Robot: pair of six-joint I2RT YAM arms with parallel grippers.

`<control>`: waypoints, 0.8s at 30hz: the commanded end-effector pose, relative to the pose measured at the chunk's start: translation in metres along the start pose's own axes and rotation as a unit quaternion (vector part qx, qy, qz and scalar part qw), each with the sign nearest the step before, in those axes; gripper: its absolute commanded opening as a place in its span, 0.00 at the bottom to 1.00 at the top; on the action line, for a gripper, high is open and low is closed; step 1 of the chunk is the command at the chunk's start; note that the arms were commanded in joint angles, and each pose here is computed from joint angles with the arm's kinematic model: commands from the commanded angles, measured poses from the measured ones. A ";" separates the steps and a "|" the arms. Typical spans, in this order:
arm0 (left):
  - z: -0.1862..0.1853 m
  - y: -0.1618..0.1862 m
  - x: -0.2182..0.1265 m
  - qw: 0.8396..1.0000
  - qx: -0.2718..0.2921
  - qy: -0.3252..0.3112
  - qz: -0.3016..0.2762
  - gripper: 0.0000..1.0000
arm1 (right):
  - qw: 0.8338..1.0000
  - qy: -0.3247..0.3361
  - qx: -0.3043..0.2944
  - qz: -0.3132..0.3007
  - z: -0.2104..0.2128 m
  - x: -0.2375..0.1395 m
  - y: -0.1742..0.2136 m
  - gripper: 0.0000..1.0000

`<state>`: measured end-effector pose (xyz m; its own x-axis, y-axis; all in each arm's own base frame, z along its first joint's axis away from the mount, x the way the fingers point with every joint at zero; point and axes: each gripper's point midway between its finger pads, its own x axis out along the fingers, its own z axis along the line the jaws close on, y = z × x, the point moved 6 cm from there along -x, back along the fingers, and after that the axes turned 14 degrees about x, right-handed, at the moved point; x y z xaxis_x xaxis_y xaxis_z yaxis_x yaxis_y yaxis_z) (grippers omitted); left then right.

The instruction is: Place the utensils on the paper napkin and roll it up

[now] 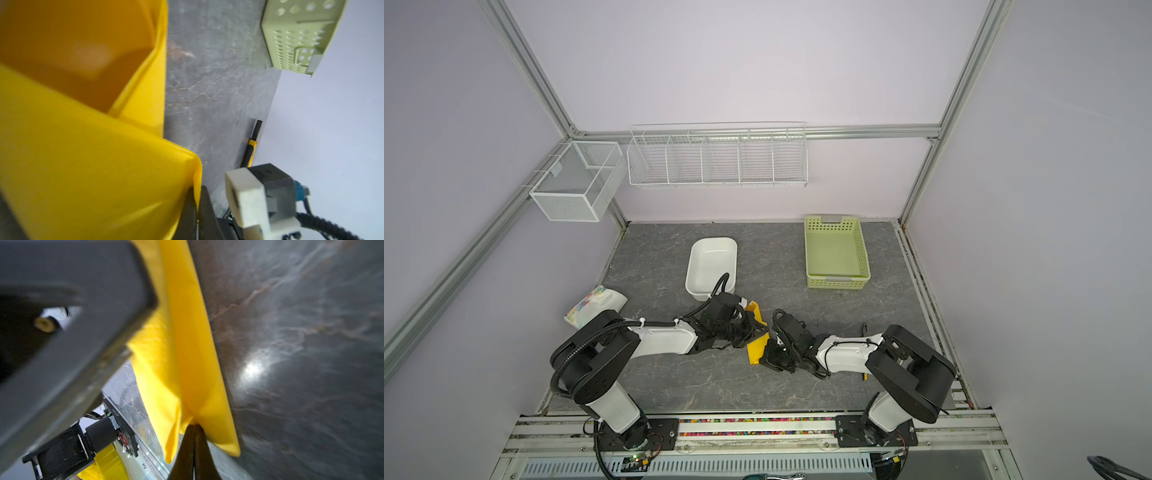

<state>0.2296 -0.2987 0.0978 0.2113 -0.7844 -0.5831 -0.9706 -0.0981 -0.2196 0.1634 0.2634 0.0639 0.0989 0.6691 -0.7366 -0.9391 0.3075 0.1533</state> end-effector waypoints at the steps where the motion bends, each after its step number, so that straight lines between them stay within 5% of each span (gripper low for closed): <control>1: -0.012 -0.009 -0.004 1.000 0.017 -0.004 -0.004 0.00 | 0.992 0.117 0.039 -0.002 -0.056 0.008 0.002 0.07; 24: -0.007 0.012 0.047 0.996 0.009 0.001 0.084 0.00 | 0.989 0.144 0.017 -0.010 -0.058 0.007 0.003 0.07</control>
<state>0.2258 -0.3296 0.0667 0.0749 -0.7710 -0.6324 -0.9904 0.0165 -0.1374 0.1650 0.2678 0.0632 0.0963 0.6602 -0.7449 -0.9505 0.2832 0.1281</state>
